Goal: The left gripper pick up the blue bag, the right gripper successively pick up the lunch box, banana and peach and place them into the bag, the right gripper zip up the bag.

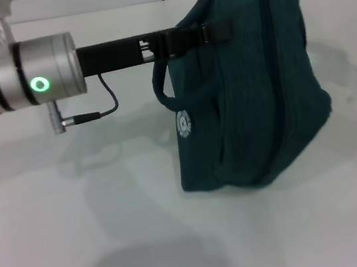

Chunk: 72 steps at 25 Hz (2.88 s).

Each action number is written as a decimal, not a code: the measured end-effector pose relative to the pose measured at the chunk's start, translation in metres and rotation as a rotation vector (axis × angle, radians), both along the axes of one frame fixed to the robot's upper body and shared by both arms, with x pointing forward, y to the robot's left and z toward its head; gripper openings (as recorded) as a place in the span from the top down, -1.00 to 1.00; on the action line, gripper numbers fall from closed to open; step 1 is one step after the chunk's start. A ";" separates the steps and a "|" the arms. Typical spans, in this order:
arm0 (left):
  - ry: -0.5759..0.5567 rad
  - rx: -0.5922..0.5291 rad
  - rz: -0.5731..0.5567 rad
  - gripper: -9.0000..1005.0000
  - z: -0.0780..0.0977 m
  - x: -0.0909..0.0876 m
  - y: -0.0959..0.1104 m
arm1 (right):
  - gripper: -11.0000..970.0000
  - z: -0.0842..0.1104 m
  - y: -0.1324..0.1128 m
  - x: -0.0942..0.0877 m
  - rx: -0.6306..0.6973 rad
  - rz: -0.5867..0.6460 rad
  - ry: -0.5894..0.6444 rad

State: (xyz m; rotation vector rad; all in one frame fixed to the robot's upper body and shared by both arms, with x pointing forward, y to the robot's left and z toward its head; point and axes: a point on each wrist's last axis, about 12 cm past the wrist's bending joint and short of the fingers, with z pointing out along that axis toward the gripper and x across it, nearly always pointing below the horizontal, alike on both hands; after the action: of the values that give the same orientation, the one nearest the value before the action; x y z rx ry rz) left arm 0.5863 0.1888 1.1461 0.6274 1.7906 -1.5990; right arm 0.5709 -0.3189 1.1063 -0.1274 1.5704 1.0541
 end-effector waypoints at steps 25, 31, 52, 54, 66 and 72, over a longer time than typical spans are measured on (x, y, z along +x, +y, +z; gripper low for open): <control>-0.179 -0.083 0.109 0.06 0.019 0.002 0.022 | -0.77 0.029 0.006 -0.030 -0.094 0.294 -0.289; -0.301 -0.091 0.071 -0.40 0.044 -0.005 0.043 | -0.77 0.037 0.009 -0.037 -0.118 0.360 -0.391; -0.451 -0.012 0.008 -0.78 0.001 -0.089 0.123 | -0.78 -0.001 0.067 -0.063 -0.309 0.671 -0.426; -0.469 -0.012 0.012 -0.78 -0.004 -0.096 0.126 | -0.77 -0.006 0.070 -0.062 -0.309 0.668 -0.412; -0.437 0.038 -0.057 -0.78 -0.026 -0.118 0.124 | -0.77 -0.015 0.079 -0.059 -0.316 0.666 -0.386; -0.433 0.032 -0.046 -0.78 -0.027 -0.119 0.125 | -0.77 -0.014 0.079 -0.058 -0.314 0.663 -0.385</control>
State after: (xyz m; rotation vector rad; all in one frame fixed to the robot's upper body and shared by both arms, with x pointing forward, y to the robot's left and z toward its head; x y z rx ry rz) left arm 0.4671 0.3140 1.1187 0.9544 1.4890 -1.3393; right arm 0.5127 -0.2401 1.0920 -1.0610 1.3463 1.1784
